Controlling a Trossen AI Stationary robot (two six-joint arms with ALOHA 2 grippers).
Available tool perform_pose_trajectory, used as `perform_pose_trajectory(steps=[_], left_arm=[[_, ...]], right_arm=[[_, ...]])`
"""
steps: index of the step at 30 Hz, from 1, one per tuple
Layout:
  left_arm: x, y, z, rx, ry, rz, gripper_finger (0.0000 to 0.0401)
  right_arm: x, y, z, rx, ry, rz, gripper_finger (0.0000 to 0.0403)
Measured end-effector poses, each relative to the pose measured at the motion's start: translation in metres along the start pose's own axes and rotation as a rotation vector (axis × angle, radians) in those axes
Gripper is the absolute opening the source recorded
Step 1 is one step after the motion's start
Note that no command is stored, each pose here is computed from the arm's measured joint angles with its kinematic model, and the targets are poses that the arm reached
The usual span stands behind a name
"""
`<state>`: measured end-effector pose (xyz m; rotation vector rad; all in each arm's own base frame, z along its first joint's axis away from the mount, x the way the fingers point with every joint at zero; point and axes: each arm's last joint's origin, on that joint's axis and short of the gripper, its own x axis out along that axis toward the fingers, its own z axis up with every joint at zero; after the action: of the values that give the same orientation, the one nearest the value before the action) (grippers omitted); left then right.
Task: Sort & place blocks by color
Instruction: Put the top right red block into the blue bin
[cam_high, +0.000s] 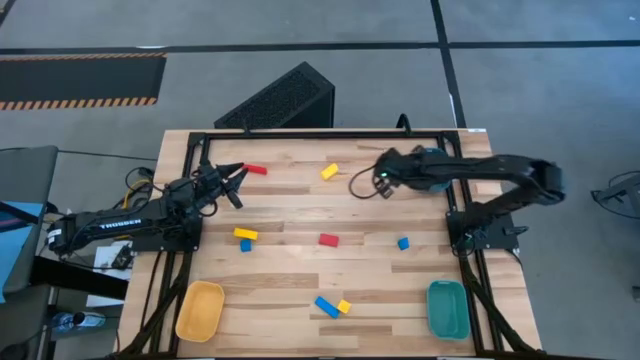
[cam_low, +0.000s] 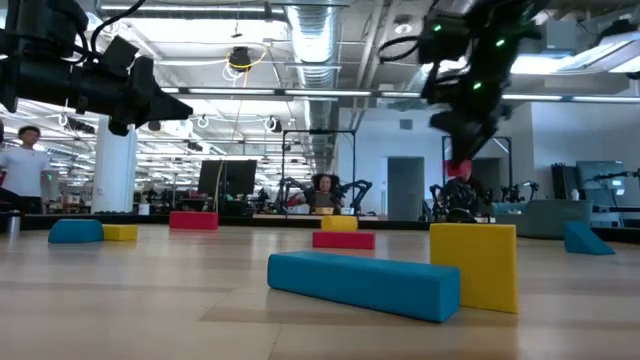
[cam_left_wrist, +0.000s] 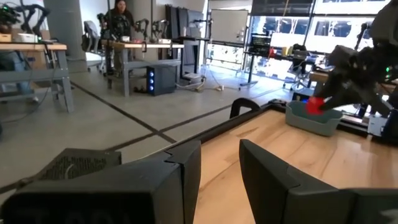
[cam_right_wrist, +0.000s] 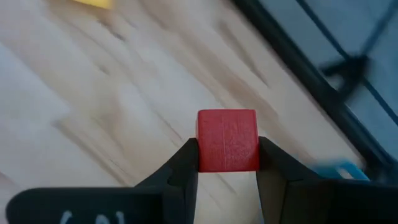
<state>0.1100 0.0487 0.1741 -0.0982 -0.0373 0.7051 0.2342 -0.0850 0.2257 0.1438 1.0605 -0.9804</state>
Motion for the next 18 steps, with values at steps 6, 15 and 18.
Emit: perform_pose_trajectory(steps=[6,15,18], left_arm=[[0.0,0.0,0.001,-0.019,-0.011,-0.001,0.01],[0.0,-0.001,0.007,-0.022,-0.063,-0.022,0.01],[0.0,-0.001,0.007,0.0,-0.067,-0.021,0.01]], right_arm=[[-0.014,-0.039,-0.023,0.123,0.097,-0.131,0.0122],[0.031,-0.073,-0.043,0.175,0.31,-0.239,0.0122],[0.045,-0.079,-0.048,0.165,0.378,-0.223,0.0122]])
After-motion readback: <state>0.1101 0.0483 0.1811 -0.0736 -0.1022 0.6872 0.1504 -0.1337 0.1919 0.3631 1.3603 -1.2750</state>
